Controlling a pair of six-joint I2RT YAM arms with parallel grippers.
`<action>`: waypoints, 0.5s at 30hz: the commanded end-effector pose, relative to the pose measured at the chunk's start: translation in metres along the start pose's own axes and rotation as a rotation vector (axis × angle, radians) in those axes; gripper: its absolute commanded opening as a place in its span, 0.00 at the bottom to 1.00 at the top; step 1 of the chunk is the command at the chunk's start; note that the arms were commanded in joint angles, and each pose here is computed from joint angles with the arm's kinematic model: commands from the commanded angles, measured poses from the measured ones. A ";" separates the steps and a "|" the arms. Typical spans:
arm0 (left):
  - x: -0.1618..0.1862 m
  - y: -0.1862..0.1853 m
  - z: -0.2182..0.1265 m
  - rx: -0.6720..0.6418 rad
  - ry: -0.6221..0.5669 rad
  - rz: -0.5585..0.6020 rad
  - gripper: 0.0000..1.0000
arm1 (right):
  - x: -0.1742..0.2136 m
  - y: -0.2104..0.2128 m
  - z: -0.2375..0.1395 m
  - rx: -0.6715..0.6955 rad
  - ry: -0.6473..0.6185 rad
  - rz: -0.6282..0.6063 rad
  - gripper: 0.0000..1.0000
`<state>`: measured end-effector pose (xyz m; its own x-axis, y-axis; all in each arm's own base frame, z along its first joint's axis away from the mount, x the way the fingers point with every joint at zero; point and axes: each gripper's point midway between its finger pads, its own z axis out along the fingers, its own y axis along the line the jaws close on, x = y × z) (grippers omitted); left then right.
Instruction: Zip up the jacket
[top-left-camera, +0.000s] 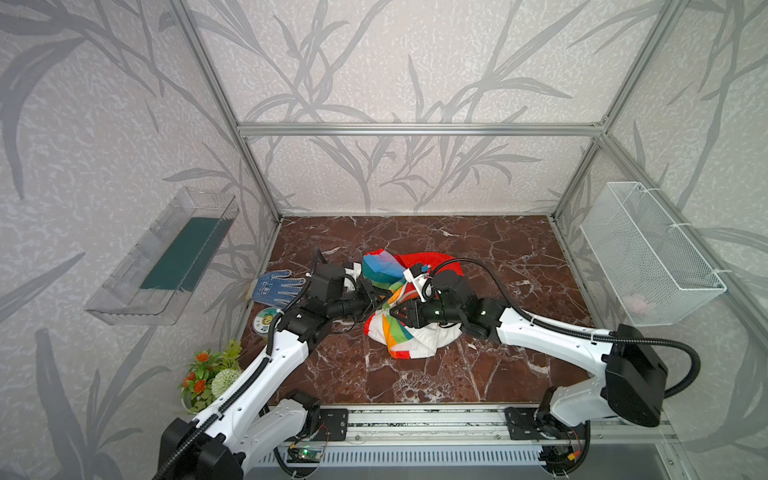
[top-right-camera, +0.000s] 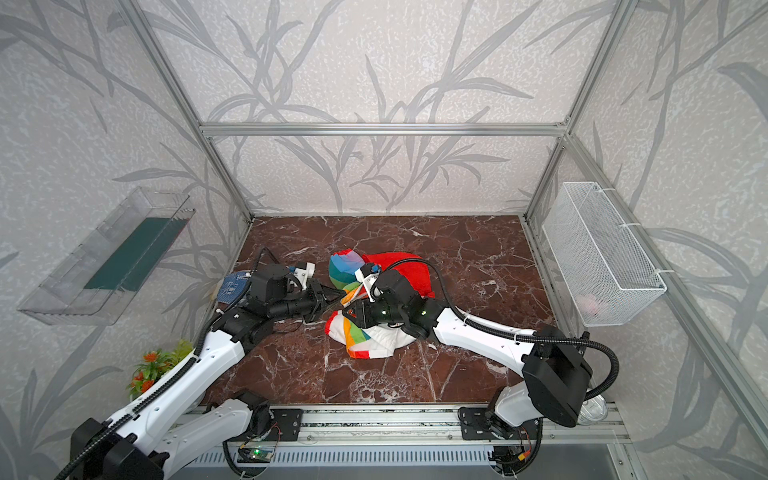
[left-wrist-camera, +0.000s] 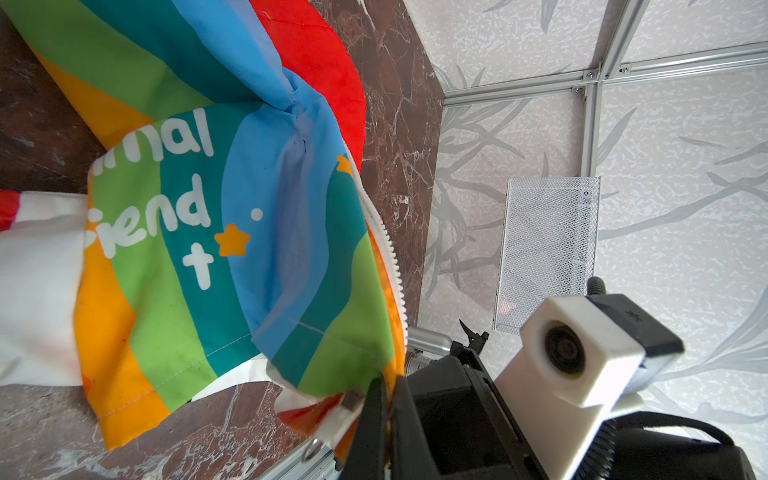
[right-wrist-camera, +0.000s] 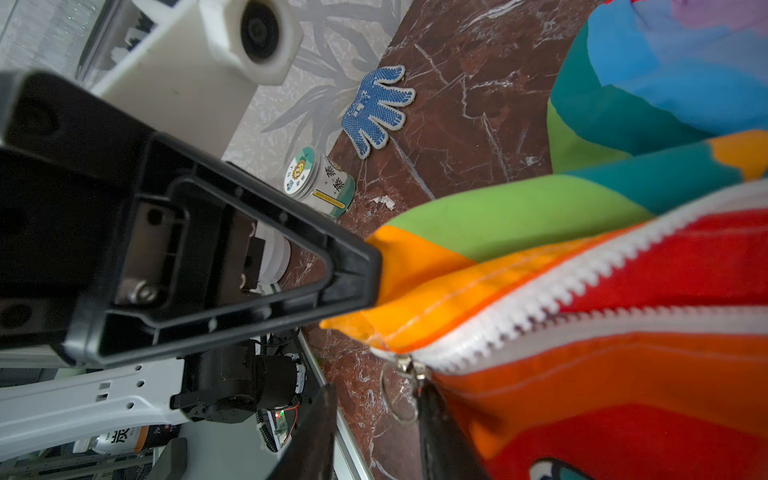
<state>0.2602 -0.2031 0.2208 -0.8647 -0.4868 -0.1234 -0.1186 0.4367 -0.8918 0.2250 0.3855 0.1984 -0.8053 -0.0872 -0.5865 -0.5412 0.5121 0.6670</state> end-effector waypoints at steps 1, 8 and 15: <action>-0.001 -0.006 -0.005 0.018 -0.013 0.011 0.00 | 0.000 -0.004 0.004 -0.007 -0.008 0.011 0.30; -0.001 -0.006 -0.006 0.017 -0.015 0.010 0.00 | -0.003 -0.008 0.003 -0.003 -0.022 0.018 0.09; -0.001 0.012 -0.006 -0.041 -0.018 0.038 0.00 | -0.005 -0.013 -0.008 0.018 -0.029 0.032 0.00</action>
<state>0.2595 -0.2003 0.2195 -0.8636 -0.4846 -0.1393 -0.1106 0.4517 -0.8853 0.2314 0.3812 0.1908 -0.8192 -0.0659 -0.5697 -0.5133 0.5272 0.6772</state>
